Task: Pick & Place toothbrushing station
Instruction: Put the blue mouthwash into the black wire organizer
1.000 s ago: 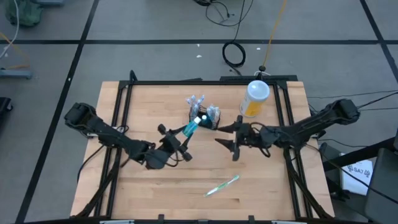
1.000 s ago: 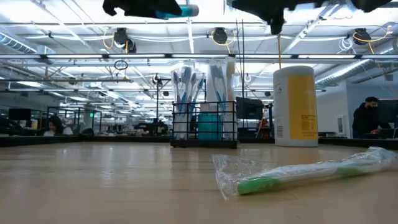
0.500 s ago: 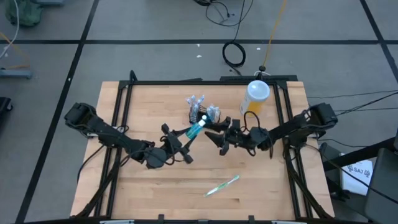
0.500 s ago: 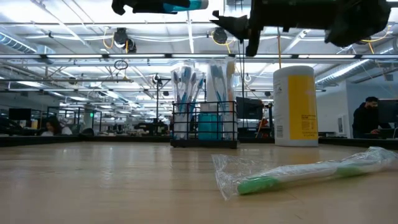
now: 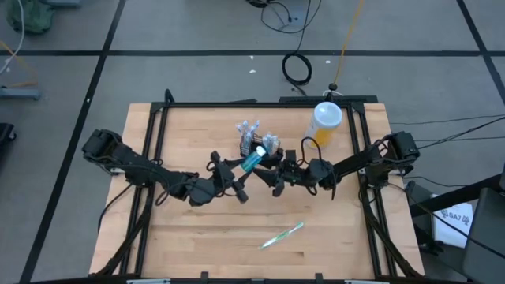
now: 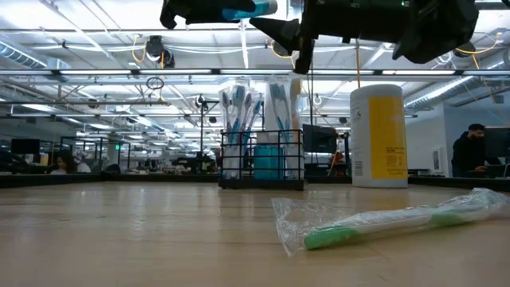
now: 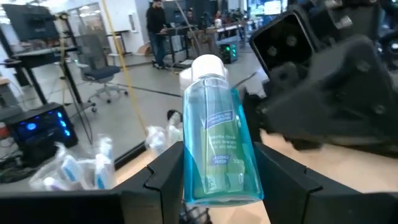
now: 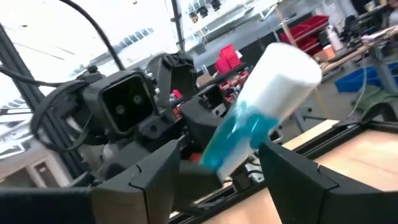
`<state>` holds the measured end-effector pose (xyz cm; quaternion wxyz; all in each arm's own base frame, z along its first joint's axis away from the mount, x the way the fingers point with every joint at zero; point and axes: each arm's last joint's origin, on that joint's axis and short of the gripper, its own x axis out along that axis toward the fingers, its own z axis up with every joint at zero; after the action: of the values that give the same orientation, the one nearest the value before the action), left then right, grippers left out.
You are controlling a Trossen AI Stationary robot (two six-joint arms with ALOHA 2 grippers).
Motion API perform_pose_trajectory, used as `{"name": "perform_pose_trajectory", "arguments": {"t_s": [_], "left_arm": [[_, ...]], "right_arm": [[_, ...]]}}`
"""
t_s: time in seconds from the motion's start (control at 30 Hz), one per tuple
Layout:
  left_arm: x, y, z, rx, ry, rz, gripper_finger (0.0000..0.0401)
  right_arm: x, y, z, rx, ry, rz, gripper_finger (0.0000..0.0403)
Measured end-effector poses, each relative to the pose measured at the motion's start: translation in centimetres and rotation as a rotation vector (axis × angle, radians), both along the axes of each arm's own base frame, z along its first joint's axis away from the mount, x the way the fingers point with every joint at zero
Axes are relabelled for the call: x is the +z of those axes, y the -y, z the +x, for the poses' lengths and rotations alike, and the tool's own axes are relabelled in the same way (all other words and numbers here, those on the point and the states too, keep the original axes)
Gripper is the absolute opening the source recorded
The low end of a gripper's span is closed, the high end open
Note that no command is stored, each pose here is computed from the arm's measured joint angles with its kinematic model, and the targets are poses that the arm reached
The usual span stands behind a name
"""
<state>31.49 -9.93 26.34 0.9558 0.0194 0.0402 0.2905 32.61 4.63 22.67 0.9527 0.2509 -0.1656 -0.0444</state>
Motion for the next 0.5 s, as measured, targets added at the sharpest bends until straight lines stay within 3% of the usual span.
{"name": "perform_pose_trajectory", "arguments": {"t_s": [0.33, 0.5], "left_arm": [[-0.5, -0.7, 1.4, -0.07, 0.048, 0.018, 0.0173], [-1.5, -0.3, 2.2, 0.015, 0.054, 0.085, 0.0173]], "right_arm": [[0.2, 0.8, 0.1, -0.055, 0.007, 0.007, 0.0212], [0.0, 0.8, 0.1, -0.063, -0.008, -0.025, 0.0212]]}}
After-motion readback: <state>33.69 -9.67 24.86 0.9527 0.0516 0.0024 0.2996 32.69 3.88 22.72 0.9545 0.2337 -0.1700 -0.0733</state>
